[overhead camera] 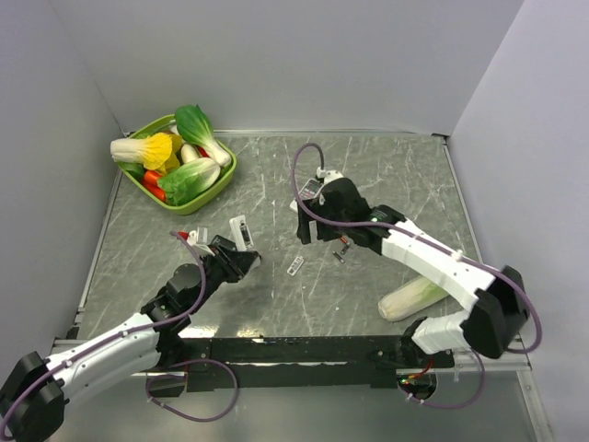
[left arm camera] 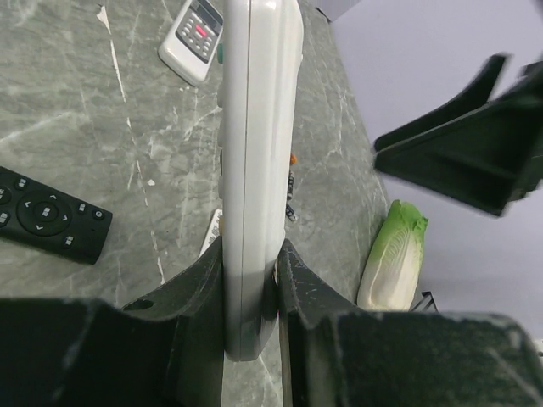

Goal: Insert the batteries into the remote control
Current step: Pick up the battery cover at the center of the board.

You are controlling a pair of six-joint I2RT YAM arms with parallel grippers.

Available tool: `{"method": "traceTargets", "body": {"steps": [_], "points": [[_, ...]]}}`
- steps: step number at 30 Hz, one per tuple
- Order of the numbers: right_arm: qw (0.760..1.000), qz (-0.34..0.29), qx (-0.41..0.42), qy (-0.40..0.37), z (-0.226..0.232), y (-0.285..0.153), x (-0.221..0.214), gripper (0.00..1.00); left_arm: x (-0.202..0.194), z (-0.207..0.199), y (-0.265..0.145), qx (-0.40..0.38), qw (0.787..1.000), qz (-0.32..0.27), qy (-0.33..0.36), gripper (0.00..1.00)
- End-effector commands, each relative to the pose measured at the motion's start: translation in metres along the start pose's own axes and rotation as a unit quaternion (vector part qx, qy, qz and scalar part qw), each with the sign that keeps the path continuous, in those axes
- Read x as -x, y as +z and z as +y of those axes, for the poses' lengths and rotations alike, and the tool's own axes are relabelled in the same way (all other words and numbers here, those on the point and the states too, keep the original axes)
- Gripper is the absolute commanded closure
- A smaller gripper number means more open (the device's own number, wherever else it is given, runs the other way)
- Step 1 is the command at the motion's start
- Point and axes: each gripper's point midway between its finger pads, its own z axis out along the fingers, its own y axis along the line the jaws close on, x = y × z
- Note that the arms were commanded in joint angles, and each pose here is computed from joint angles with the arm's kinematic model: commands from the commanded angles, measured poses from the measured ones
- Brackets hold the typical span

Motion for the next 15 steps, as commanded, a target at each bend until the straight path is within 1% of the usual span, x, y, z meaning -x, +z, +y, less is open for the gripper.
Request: {"method": "traceTargets", "body": {"steps": [1, 2, 4, 5, 7, 8, 9, 11, 12, 13, 15], "points": [[0.992, 0.09, -0.022, 0.088, 0.002, 0.023, -0.042, 0.04, 0.008, 0.003, -0.003, 0.007, 1.0, -0.019, -0.005, 0.99], [0.987, 0.125, -0.026, 0.098, 0.002, 0.036, -0.057, 0.02, 0.008, 0.003, -0.003, 0.006, 1.0, -0.019, -0.004, 0.99], [0.981, 0.147, -0.03, 0.12, 0.006, 0.048, -0.066, 0.0, 0.009, 0.002, -0.003, 0.004, 1.0, -0.019, -0.004, 0.99], [0.976, 0.168, -0.047, 0.128, 0.003, 0.061, -0.078, 0.0, 0.009, 0.002, -0.003, 0.005, 1.0, -0.017, -0.003, 0.99], [0.969, 0.18, -0.087, 0.144, -0.001, 0.068, -0.081, 0.0, 0.009, 0.001, -0.003, 0.004, 1.0, -0.017, 0.0, 0.99], [0.961, 0.203, -0.119, 0.142, -0.008, 0.078, -0.093, 0.01, 0.009, 0.001, -0.004, 0.003, 1.0, -0.018, -0.002, 0.99], [0.957, 0.194, -0.162, 0.144, -0.014, 0.077, -0.083, 0.02, 0.009, 0.001, -0.005, 0.002, 1.0, -0.019, -0.003, 0.99], [0.947, 0.21, -0.207, 0.129, -0.014, 0.084, -0.093, 0.03, 0.01, 0.001, -0.006, 0.0, 1.0, -0.021, -0.004, 0.99], [0.946, 0.2, -0.218, 0.135, -0.01, 0.087, -0.086, 0.06, 0.009, 0.001, -0.007, 0.0, 1.0, -0.02, -0.005, 0.99], [0.946, 0.201, -0.213, 0.137, -0.004, 0.091, -0.089, 0.07, 0.011, 0.001, -0.007, -0.001, 1.0, -0.022, -0.004, 0.99], [0.946, 0.194, -0.203, 0.164, 0.003, 0.098, -0.092, 0.16, 0.01, 0.002, -0.008, 0.001, 1.0, -0.021, -0.003, 0.99]]}}
